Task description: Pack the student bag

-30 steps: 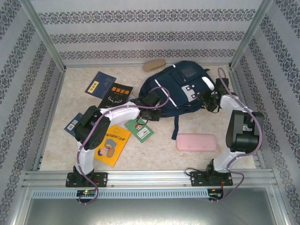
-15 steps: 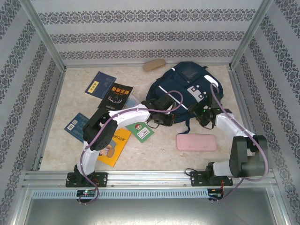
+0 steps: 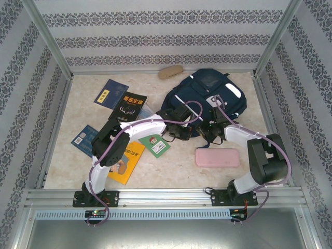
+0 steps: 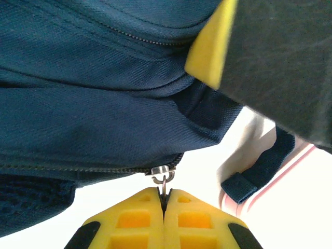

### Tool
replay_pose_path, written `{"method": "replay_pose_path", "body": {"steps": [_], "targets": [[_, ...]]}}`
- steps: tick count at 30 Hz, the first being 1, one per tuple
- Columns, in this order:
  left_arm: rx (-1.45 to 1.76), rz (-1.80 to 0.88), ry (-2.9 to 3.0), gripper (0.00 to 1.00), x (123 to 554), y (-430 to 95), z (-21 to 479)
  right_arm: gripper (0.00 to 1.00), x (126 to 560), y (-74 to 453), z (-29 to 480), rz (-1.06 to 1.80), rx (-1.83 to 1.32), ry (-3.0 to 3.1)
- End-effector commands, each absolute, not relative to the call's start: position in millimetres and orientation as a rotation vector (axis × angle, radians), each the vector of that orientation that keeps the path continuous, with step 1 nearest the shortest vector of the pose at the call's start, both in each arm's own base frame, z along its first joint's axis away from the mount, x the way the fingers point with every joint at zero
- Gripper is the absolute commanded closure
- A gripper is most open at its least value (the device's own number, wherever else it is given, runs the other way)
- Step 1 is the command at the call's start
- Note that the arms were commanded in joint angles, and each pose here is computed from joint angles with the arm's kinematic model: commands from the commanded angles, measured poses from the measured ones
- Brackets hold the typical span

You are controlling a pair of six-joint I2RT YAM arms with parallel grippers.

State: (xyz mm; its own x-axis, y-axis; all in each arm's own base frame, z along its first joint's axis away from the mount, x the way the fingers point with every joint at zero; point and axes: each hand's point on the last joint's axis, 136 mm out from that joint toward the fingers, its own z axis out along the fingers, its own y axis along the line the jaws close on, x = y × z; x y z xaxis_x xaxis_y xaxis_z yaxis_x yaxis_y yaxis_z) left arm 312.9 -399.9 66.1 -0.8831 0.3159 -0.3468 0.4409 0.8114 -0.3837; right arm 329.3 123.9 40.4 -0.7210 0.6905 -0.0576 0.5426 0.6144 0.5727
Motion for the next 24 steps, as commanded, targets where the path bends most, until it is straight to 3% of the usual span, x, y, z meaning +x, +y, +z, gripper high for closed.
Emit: {"method": "replay_pose_path", "body": {"steps": [1, 15, 20, 24], "targets": [[0.588, -0.581, 2.786, 1.00, 314, -381, 64, 1.00, 339, 96, 38, 0.582, 1.026, 2.546], [0.251, -0.154, 2.877, 1.00, 414, -241, 37, 1.00, 349, 34, 59, 0.486, 1.040, 2.496], [0.286, -0.224, 2.834, 1.00, 438, -246, 50, 1.00, 350, 22, 62, 0.443, 1.033, 2.500], [0.388, -0.316, 2.825, 1.00, 417, -264, 55, 1.00, 358, 6, 67, 0.377, 1.037, 2.468]]}}
